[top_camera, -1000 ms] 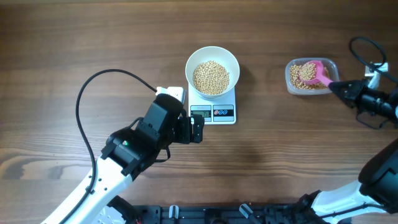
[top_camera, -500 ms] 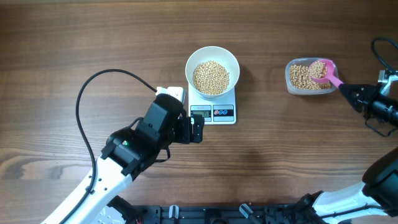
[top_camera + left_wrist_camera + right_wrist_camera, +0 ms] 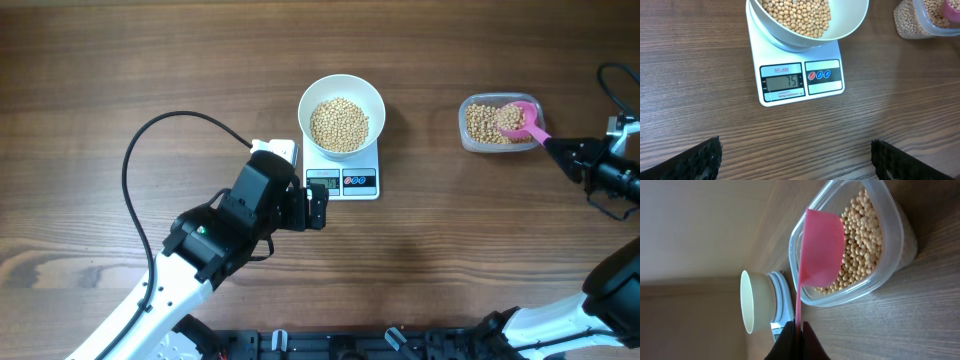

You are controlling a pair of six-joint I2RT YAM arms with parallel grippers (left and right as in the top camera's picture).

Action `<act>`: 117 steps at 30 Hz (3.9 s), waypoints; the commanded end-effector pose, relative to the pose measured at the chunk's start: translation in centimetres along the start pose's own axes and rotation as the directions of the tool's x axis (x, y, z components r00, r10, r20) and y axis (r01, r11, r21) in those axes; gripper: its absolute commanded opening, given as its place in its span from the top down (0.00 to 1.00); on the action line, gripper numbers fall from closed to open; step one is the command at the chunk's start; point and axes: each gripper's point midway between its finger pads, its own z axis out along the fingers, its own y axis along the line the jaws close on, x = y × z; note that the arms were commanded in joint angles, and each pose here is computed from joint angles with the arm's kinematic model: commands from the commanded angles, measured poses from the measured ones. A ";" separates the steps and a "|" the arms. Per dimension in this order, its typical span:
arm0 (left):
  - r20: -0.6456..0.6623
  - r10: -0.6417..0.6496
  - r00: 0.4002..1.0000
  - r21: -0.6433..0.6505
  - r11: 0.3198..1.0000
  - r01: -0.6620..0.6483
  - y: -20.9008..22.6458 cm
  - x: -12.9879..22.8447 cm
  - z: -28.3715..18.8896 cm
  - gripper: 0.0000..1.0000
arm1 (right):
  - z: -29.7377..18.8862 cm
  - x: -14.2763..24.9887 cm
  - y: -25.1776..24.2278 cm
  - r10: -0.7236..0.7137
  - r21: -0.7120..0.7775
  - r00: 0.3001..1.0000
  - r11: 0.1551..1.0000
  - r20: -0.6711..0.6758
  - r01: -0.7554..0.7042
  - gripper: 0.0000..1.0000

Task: Scoop item into bowl and weigh 150g on scale
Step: 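Scoop a third load of soybeans with the right gripper, then lift the filled scoop toward the bowl with the right gripper, then tip the pink scoop over the white bowl with the right gripper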

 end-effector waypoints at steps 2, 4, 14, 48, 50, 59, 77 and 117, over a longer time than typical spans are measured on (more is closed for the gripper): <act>-0.002 -0.002 1.000 0.008 1.000 0.002 -0.3 -0.1 0.0 0.00 | 0.2 0.3 -0.5 0.043 -0.010 0.999 0.999 -0.009 -0.043 0.96; -0.002 -0.002 1.000 0.008 1.000 0.002 -0.3 -0.1 0.0 0.00 | 0.2 0.4 -0.5 0.029 -0.011 1.000 1.000 -0.012 -0.029 0.96; -0.002 -0.002 1.000 0.008 1.000 0.002 -0.3 -0.1 0.0 0.00 | 0.2 0.5 -0.9 0.083 0.013 0.996 0.996 -0.015 -0.083 0.96; -0.002 -0.002 1.000 0.008 1.000 0.002 -0.3 -0.1 0.0 0.00 | 8.4 8.4 15.7 -0.133 -0.353 0.932 0.936 -0.337 0.006 0.95; -0.002 -0.002 1.000 0.008 1.000 0.002 -0.3 -0.1 0.0 0.00 | 9.4 9.2 18.5 -0.223 -0.342 0.923 0.933 -0.313 0.109 0.95; -0.002 -0.002 1.000 0.008 1.000 0.002 -0.3 -0.1 0.0 0.00 | 12.3 11.4 23.7 -0.472 -0.251 0.866 0.869 -0.164 0.426 0.96; -0.002 -0.002 1.000 0.008 1.000 0.002 -0.3 -0.1 0.0 0.00 | 16.9 14.7 20.0 -0.863 0.069 0.446 0.443 -0.238 0.894 0.96; -0.002 -0.002 1.000 0.008 1.000 0.002 -0.3 -0.1 0.0 0.00 | 18.5 19.4 22.0 -0.969 -0.077 -0.054 -0.037 -0.241 0.996 0.96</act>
